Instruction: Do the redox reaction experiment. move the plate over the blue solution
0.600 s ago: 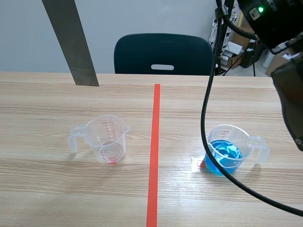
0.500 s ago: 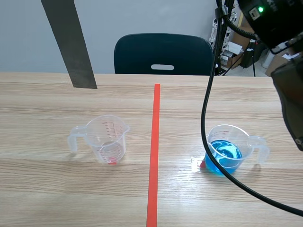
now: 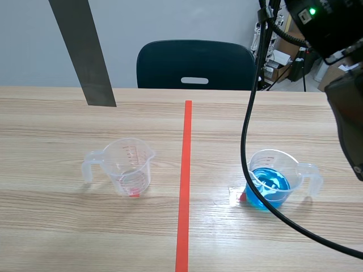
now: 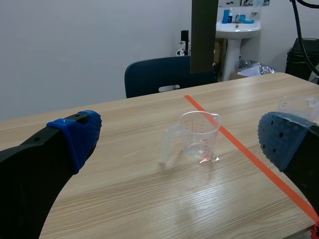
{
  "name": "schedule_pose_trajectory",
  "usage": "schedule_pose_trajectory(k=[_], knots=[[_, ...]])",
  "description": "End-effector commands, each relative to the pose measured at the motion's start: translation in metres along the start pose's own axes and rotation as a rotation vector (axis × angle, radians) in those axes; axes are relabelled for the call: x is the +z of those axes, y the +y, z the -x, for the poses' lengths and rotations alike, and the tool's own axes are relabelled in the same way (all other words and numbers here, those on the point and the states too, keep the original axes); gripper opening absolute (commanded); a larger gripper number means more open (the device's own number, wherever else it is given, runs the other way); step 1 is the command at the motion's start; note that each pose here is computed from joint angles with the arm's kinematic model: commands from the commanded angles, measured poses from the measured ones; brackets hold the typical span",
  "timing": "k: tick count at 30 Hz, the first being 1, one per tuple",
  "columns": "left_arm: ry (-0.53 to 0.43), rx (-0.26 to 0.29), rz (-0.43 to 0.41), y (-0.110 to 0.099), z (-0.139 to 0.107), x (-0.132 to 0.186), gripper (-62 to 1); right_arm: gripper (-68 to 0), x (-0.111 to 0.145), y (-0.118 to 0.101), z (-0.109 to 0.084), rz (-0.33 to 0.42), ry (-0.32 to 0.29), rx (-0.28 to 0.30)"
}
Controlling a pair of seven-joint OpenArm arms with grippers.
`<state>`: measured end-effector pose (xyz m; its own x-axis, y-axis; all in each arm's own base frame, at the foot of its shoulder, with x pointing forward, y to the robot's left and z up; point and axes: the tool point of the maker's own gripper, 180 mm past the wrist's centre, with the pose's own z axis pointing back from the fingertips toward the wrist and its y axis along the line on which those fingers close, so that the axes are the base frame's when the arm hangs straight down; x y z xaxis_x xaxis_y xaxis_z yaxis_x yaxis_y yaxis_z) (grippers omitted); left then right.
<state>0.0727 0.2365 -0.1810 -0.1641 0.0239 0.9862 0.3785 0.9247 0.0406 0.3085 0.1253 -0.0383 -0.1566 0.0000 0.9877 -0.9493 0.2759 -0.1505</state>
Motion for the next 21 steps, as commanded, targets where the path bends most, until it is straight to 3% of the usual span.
schedule_pose_trajectory(k=[1, 21], knots=[[-0.027, 0.015, -0.002, -0.0019, -0.0045, -0.0021, 1.4, -67.3, 0.0011, 0.0010, -0.0133, -0.005, -0.030, 0.027], [-0.053, 0.003, 0.002, 0.0007, -0.0043, -0.0095, 1.4, -67.3, 0.0010, 0.0011, -0.0135, -0.006, -0.031, 0.026]])
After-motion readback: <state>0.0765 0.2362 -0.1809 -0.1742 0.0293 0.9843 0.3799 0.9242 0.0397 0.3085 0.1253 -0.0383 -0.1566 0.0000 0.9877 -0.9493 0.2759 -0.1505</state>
